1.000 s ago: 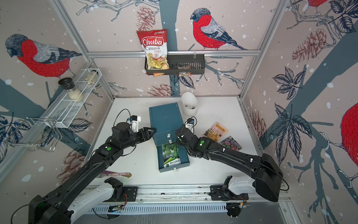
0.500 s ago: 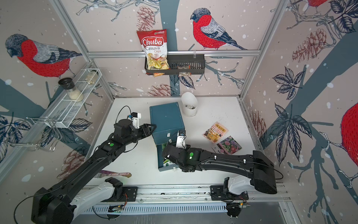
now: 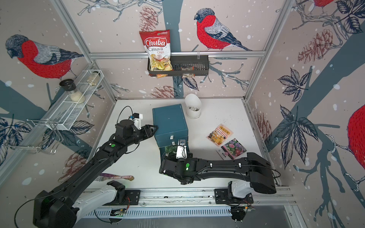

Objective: Take the seed bags out of the drawer
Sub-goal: Pick up the seed packet from the drawer.

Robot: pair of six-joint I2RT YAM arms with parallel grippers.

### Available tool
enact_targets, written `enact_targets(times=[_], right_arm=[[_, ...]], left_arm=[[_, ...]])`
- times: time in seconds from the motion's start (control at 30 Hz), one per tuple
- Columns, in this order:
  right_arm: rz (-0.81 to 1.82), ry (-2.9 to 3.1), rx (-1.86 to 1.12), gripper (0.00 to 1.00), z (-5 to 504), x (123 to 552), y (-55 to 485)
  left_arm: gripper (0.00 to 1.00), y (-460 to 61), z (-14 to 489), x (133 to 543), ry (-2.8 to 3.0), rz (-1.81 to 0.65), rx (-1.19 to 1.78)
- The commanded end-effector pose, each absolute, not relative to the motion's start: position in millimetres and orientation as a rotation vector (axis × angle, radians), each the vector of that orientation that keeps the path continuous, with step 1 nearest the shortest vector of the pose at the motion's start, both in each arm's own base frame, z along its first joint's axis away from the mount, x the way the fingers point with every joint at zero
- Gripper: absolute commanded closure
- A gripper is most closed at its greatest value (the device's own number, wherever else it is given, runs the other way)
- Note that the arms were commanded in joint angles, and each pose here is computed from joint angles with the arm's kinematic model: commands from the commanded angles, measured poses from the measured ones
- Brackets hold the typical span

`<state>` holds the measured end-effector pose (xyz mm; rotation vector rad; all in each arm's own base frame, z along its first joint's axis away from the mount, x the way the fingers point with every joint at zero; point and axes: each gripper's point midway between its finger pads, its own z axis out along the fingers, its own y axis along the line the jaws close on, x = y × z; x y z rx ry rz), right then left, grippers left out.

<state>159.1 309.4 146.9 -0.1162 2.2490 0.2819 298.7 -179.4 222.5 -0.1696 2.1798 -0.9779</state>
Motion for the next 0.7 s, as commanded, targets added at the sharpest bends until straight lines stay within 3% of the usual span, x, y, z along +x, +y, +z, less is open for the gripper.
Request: enact_targets(times=[0.0, 0.67], right_arm=[[0.414, 2.286, -0.185, 0.22, 146.6, 154.6, 328.5], [0.585, 2.323, -0.101, 0.38, 153.6, 159.0, 308.3]], left_arm=[[0.44, -176.7, 219.5, 289.1, 2.219, -0.957, -0.142], [0.41, -165.8, 223.4, 269.9, 2.197, -0.936, -0.127]])
